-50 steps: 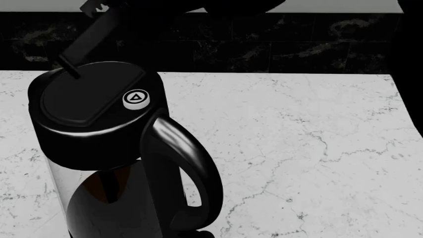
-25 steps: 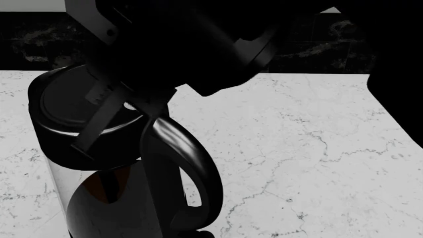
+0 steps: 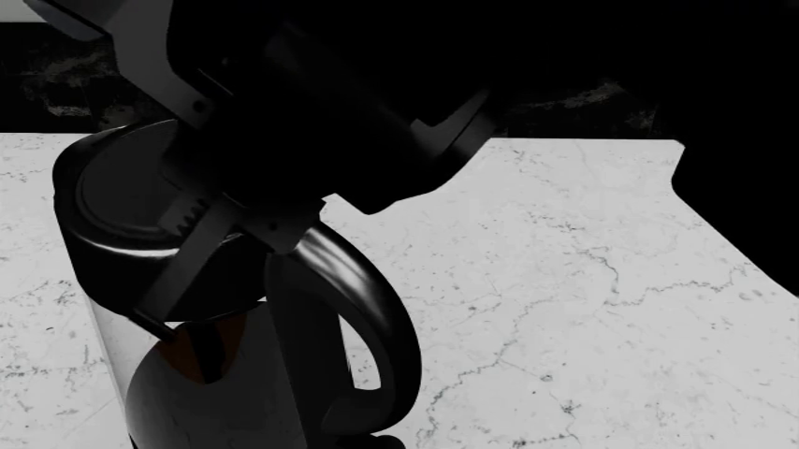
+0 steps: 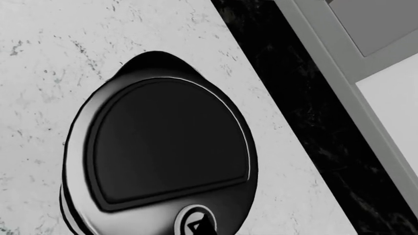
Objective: Press the button to open the lid of the electric kettle.
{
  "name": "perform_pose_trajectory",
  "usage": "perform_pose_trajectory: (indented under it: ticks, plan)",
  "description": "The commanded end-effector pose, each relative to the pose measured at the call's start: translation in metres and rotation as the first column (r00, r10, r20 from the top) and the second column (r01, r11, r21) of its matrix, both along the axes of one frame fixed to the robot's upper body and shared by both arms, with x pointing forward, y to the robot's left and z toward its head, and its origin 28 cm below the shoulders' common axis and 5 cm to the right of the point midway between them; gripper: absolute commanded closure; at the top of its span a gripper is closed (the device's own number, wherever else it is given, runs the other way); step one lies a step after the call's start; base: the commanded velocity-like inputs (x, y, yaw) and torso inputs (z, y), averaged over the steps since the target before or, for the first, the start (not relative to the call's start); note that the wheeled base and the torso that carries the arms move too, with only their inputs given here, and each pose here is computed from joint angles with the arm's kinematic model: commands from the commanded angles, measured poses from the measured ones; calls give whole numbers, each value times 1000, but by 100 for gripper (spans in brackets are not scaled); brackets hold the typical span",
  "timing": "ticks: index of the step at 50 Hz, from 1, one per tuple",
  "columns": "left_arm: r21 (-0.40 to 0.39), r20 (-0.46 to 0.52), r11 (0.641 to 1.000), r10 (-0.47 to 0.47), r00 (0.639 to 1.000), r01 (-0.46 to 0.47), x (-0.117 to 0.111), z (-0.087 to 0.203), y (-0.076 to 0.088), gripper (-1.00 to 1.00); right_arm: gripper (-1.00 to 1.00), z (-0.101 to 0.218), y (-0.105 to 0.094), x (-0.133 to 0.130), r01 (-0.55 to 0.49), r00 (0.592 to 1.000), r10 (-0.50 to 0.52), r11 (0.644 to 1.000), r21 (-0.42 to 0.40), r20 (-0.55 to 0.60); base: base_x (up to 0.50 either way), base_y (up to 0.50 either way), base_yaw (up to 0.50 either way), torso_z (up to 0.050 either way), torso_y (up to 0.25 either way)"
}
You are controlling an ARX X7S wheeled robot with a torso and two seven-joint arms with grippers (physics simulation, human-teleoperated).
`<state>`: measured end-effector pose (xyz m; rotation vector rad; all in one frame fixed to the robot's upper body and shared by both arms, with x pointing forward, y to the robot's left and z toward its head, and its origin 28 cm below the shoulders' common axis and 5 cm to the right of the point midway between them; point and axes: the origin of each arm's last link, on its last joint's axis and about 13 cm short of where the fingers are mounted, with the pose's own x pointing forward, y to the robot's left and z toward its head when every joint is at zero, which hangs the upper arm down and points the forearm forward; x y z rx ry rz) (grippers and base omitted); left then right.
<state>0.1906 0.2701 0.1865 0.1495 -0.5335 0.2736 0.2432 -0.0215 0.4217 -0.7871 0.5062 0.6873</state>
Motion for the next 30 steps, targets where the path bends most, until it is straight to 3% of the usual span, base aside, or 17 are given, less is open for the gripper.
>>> perform_pose_trajectory:
  ticks: [1, 30]
  plan:
    - [-8, -5, 996, 89, 996, -89, 2, -4, 4, -100, 100, -5, 6, 3, -36, 999, 37, 999, 9, -23, 0, 0, 0, 0, 0]
    - [-10, -3, 995, 96, 995, -96, 1, -3, 5, -100, 100, -18, 9, 7, -43, 998, 42, 999, -23, -55, 1, 0, 0, 0, 0]
